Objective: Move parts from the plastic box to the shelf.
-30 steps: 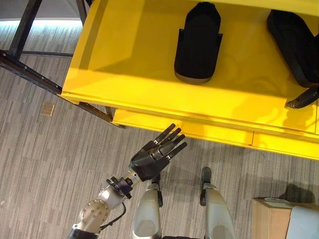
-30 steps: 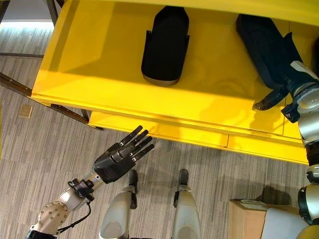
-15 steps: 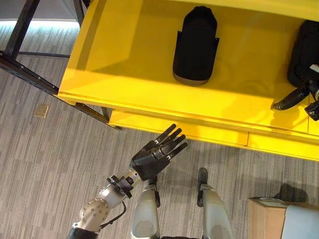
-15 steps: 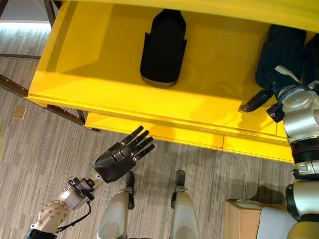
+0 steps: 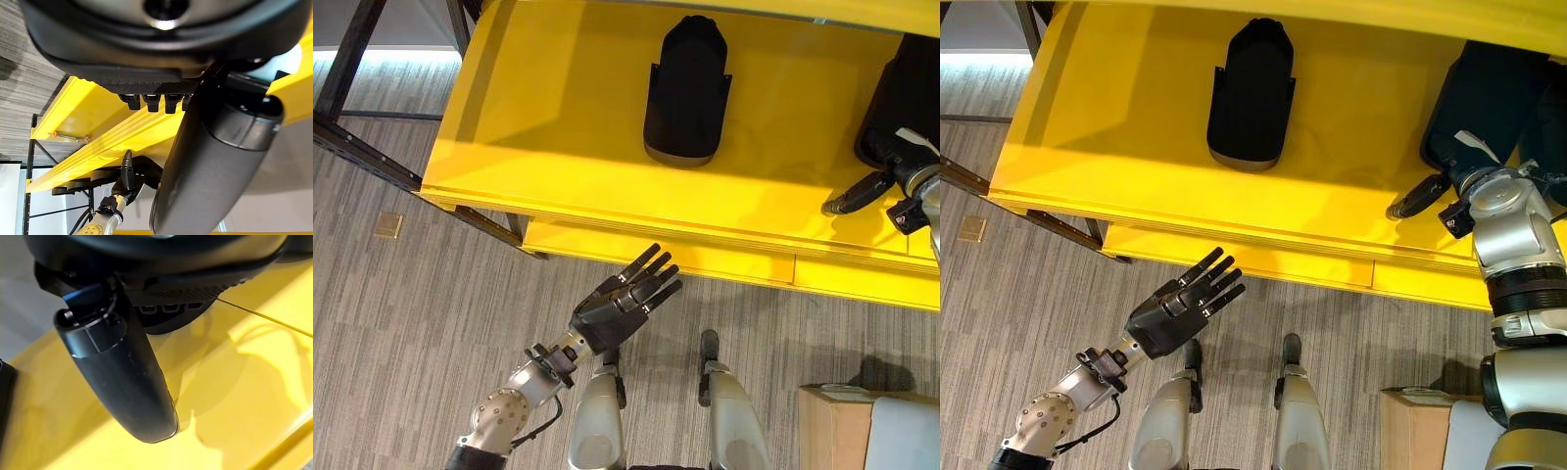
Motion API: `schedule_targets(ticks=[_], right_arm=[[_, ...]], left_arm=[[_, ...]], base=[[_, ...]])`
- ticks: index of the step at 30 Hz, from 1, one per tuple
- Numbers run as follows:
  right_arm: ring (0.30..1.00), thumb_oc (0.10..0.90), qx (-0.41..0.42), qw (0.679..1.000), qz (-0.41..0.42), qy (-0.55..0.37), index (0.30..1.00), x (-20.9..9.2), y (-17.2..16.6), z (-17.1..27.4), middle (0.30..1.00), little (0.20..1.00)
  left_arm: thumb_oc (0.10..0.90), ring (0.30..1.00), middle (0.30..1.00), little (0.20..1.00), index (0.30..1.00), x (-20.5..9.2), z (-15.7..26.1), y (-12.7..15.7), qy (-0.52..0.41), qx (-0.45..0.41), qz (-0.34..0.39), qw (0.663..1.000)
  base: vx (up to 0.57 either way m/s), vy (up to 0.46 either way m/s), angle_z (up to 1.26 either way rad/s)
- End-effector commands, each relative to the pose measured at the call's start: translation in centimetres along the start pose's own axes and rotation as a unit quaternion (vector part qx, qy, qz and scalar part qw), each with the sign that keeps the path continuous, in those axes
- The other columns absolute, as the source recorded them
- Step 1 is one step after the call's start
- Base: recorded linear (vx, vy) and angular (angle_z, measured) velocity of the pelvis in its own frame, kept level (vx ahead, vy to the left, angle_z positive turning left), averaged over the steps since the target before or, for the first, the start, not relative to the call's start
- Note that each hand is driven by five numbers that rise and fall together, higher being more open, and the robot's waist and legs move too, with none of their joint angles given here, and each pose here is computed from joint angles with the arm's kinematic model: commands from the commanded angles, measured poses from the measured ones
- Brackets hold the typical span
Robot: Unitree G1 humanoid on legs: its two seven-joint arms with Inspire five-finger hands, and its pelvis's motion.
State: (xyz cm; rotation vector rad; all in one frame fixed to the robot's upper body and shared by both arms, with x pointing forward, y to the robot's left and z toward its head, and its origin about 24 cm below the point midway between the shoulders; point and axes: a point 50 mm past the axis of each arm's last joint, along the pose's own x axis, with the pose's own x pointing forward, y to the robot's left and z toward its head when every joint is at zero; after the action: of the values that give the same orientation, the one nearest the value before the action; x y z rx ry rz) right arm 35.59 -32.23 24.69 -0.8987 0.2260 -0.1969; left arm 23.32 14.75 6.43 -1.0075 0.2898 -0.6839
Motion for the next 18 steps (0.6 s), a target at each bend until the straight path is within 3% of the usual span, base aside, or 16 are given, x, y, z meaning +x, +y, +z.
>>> schedule_targets(ticks=[1,18], right_arm=[[1.000,0.900,-0.021,0.996,0.072,-0.042,1.000,0.5,3.0,2.2,1.000,1.000],[1.000,0.900,-0.079,0.987,0.082,-0.114,1.000,-0.3,3.4,4.8,1.000,1.000]], left_arm=[[0.900,1.000,1.000,1.000,1.000,0.7,0.1,-3.3,-0.015,0.009,-0.094,0.995],[0.900,1.000,1.000,1.000,1.000,0.8,0.1,-3.5,-0.018,0.007,-0.093,0.996]], base=[[0.00,0.000,0.00],[0.00,0.000,0.00]])
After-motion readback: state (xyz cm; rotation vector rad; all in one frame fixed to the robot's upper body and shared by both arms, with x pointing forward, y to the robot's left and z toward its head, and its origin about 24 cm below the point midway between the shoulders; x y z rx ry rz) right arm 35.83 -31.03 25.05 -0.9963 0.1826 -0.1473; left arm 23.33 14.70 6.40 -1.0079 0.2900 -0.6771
